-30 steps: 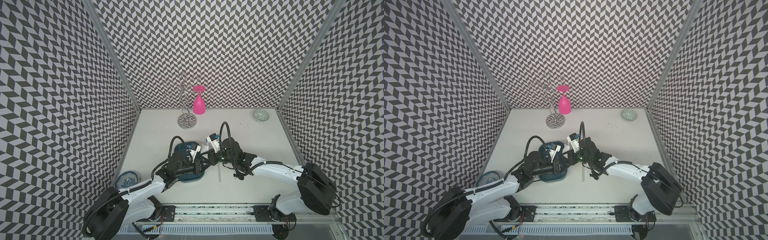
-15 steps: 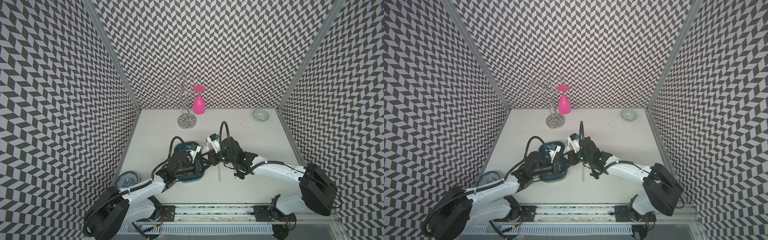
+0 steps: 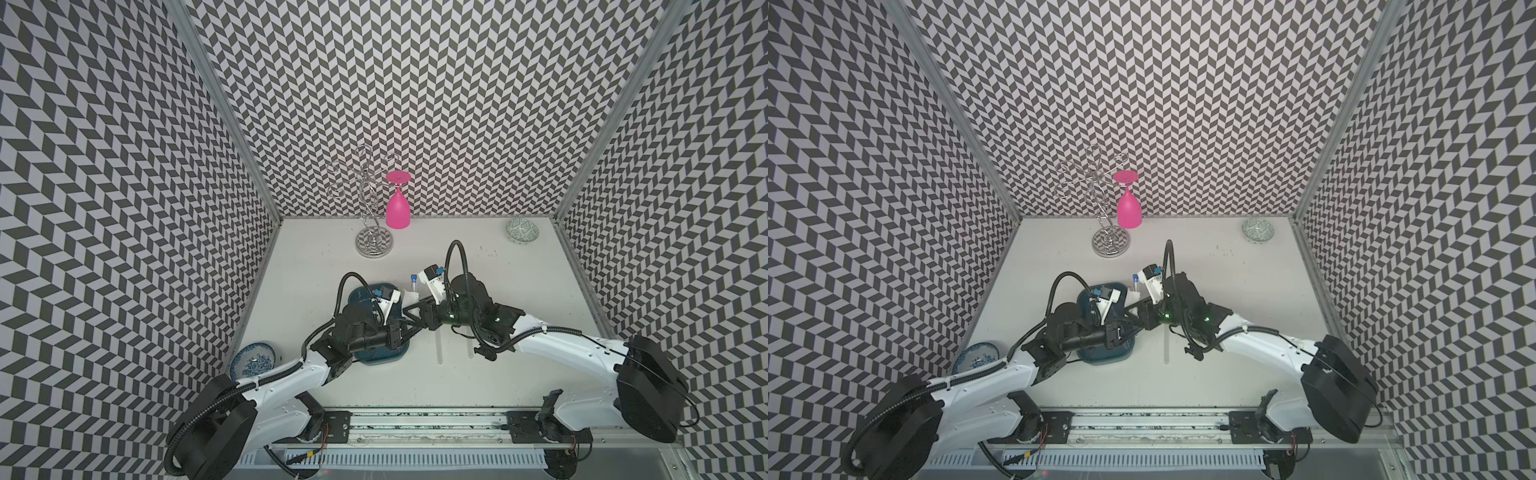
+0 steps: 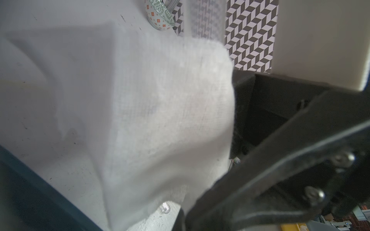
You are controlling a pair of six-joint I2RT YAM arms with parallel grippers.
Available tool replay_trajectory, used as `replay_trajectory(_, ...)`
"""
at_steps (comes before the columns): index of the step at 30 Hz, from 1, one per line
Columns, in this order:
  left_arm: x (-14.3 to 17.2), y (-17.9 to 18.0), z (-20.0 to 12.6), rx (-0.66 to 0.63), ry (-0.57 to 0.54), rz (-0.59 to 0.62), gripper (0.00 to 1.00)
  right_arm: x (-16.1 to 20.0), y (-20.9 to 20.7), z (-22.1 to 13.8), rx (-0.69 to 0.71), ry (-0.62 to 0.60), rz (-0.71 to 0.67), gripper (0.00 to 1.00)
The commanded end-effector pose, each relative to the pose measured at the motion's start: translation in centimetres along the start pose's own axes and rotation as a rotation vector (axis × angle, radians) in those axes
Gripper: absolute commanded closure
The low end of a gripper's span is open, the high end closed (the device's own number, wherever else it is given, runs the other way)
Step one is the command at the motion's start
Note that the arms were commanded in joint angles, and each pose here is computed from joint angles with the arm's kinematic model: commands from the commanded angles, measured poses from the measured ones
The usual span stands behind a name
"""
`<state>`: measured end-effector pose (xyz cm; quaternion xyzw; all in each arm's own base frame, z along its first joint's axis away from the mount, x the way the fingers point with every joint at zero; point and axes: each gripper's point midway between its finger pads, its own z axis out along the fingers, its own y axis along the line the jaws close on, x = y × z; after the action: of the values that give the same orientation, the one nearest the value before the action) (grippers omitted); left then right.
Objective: Wipe the exteriors of test tubes
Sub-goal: Wipe the dirt from the test tube.
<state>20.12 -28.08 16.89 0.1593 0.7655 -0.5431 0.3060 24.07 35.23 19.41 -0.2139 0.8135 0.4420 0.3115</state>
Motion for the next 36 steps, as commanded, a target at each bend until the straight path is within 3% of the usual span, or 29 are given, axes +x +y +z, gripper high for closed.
replay_trajectory(1, -0.7, -0.5, -0.2, 0.017, -0.031, 0.013, 0.84, -2.3, 0.6, -0.7, -0.014, -0.095, 0.0, 0.7)
replay_trajectory(7, -0.7, -0.7, -0.3, 0.026, -0.032, 0.016, 0.84, -3.8, 0.4, -0.4, -0.008, -0.146, 0.005, 0.82)
replay_trajectory(12, -0.9, -0.5, -0.4, 0.013, -0.05, 0.009, 0.83, -3.1, 0.5, 0.0, -0.028, -0.112, -0.002, 0.86)
replay_trajectory(20, -0.4, 0.4, -1.0, -0.024, -0.062, -0.029, 0.55, -3.1, 0.2, -0.6, -0.02, -0.139, 0.012, 0.87)
replay_trajectory(23, -0.7, 0.9, -2.3, -0.066, -0.1, -0.029, 0.49, -2.8, -0.2, -0.7, -0.009, -0.127, 0.011, 0.87)
replay_trajectory(30, -5.6, 0.0, -5.2, -0.19, -0.228, 0.111, 0.41, 0.4, -0.7, -0.4, -0.032, -0.022, -0.006, 0.87)
replay_trajectory(36, -8.6, 0.3, -4.1, -0.215, -0.221, 0.173, 0.38, 1.6, 0.0, -0.9, -0.061, -0.011, 0.003, 0.87)
